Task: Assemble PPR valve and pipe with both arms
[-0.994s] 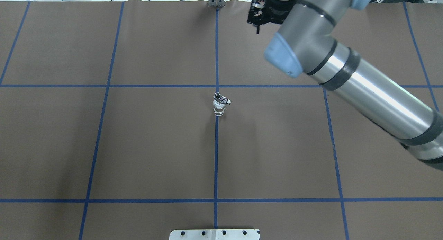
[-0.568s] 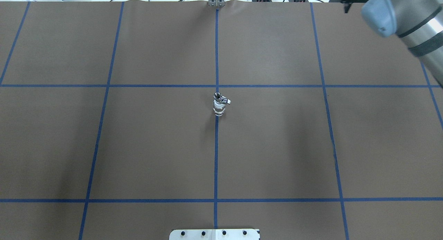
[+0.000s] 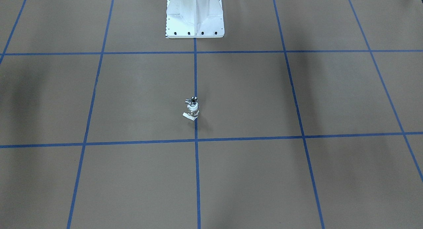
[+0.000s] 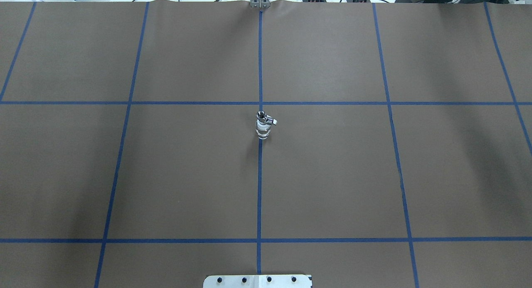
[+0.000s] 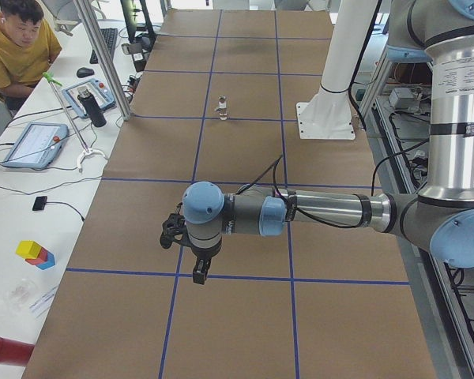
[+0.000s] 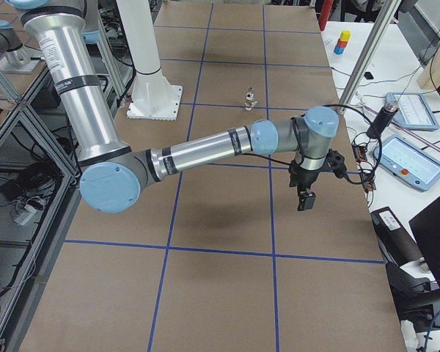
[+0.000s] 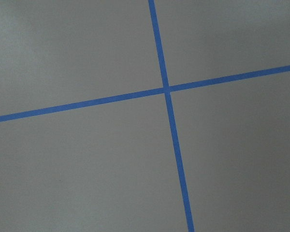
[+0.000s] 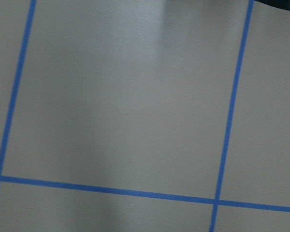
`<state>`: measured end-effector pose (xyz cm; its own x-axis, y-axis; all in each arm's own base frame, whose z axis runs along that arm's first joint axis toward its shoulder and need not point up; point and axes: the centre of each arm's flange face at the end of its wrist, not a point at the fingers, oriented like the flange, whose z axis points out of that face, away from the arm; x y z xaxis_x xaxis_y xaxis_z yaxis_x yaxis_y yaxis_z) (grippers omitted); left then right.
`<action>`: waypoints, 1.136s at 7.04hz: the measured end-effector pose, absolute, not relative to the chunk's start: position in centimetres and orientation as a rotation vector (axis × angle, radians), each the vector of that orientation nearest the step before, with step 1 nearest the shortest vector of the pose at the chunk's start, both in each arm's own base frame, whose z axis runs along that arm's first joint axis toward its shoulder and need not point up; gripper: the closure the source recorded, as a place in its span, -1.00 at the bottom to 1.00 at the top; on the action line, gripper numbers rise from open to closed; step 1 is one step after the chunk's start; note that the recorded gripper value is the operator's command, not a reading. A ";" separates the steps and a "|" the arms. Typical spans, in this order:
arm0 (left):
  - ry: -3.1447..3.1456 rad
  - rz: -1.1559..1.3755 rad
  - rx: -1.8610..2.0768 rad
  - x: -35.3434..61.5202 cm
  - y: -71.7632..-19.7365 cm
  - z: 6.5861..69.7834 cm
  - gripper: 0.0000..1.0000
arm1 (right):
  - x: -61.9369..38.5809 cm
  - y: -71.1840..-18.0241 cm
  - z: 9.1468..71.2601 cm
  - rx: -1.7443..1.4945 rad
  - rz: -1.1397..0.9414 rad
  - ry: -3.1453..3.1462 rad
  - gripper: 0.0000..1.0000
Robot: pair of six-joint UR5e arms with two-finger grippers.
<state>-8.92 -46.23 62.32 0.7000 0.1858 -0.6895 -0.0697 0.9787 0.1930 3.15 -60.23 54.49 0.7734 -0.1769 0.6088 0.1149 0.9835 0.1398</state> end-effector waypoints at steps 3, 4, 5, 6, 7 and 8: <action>0.786 0.149 0.172 -8.8 -45.2 61.6 -1.00 | 9.0 -52.3 63.6 0.075 -0.107 -0.701 -0.99; 0.792 0.152 0.183 -8.8 -45.0 61.0 -1.00 | 9.9 -51.2 64.3 0.073 -0.085 -0.704 -0.99; 0.806 0.157 0.196 -8.7 -44.8 60.2 -1.00 | 10.4 -50.9 64.1 0.078 -0.069 -0.704 -0.99; 0.814 0.160 0.203 -8.6 -44.5 59.8 -1.00 | 10.6 -50.7 63.6 0.084 -0.054 -0.704 -0.99; 0.815 0.159 0.197 -8.6 -43.7 60.2 -1.00 | 10.6 -50.7 62.9 0.091 -0.037 -0.704 -0.99; 0.813 0.152 0.179 -8.6 -42.7 61.2 -1.00 | 10.6 -50.7 62.3 0.094 -0.021 -0.704 -0.99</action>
<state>-8.60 -42.69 61.19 0.6781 0.2032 -0.7063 -0.0659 0.9740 0.2169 10.64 -50.67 62.34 0.7621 -0.0513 0.6455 -0.0124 0.9955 0.0938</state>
